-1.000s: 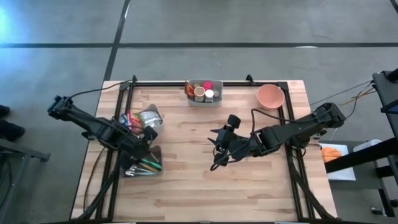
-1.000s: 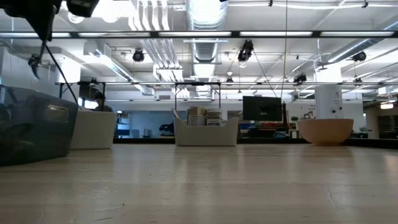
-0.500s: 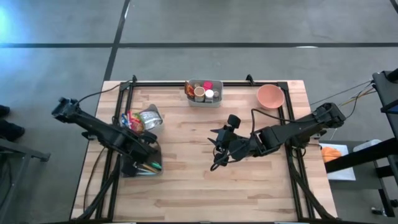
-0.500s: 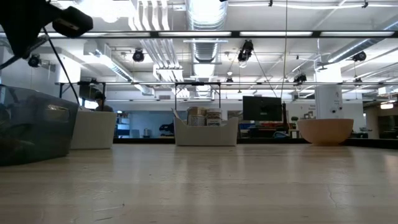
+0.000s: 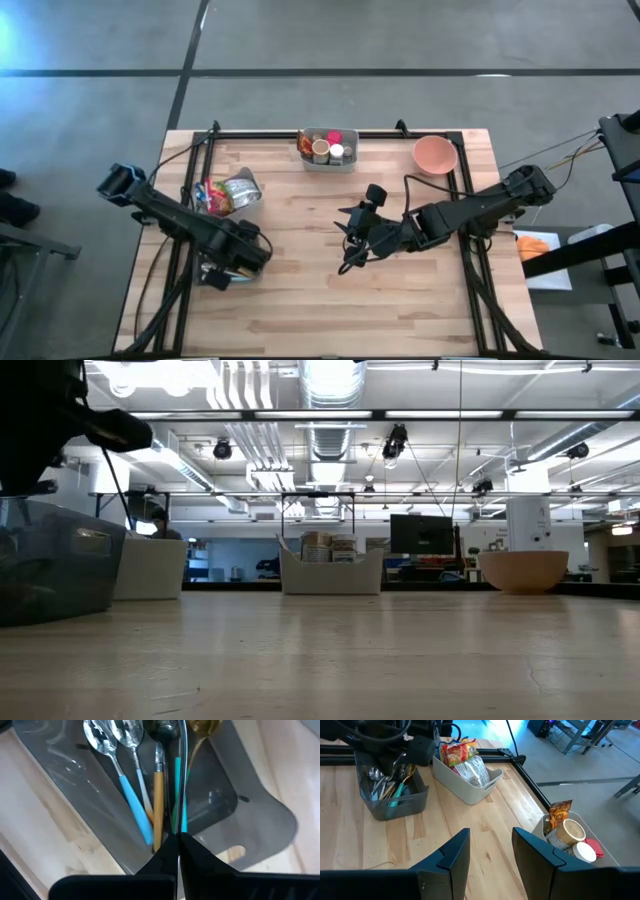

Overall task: Pick & Place Food Item
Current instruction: Put the silver spoon into the black bin

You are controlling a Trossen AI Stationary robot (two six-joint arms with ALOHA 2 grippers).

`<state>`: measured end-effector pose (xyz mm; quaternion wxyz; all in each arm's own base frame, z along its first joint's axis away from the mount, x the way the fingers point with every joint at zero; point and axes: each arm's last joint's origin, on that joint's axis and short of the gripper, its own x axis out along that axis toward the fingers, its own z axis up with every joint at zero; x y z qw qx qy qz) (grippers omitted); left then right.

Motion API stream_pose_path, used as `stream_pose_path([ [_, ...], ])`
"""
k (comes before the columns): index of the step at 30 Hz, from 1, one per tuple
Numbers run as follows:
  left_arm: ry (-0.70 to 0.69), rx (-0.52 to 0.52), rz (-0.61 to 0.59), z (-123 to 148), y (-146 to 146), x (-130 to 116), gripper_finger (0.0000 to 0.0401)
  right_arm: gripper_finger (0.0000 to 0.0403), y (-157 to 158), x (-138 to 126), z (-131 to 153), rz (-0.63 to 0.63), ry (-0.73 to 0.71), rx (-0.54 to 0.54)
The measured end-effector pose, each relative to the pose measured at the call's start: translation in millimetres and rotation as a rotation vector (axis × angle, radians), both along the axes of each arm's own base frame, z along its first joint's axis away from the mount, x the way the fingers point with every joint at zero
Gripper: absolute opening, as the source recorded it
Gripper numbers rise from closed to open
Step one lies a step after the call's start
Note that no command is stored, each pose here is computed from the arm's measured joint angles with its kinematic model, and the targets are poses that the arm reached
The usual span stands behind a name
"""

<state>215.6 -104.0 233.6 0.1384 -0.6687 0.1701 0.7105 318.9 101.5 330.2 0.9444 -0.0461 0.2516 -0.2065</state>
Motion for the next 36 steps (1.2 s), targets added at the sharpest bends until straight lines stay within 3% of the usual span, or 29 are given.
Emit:
stream_pose_path([
  [6,0.034,0.0,0.002,-11.2,-1.2,2.2,0.0,0.0141,0.0,0.0,0.0,0.0,0.0,0.0],
  [16,-0.027,-0.074,0.016,-43.5,2.3,-0.4,0.0,0.0141,0.1,0.0,0.0,0.0,0.0,0.0],
  [36,-0.005,-0.143,0.02,-61.6,4.1,-6.8,0.0,0.0141,0.0,0.0,0.0,0.0,0.0,0.0],
])
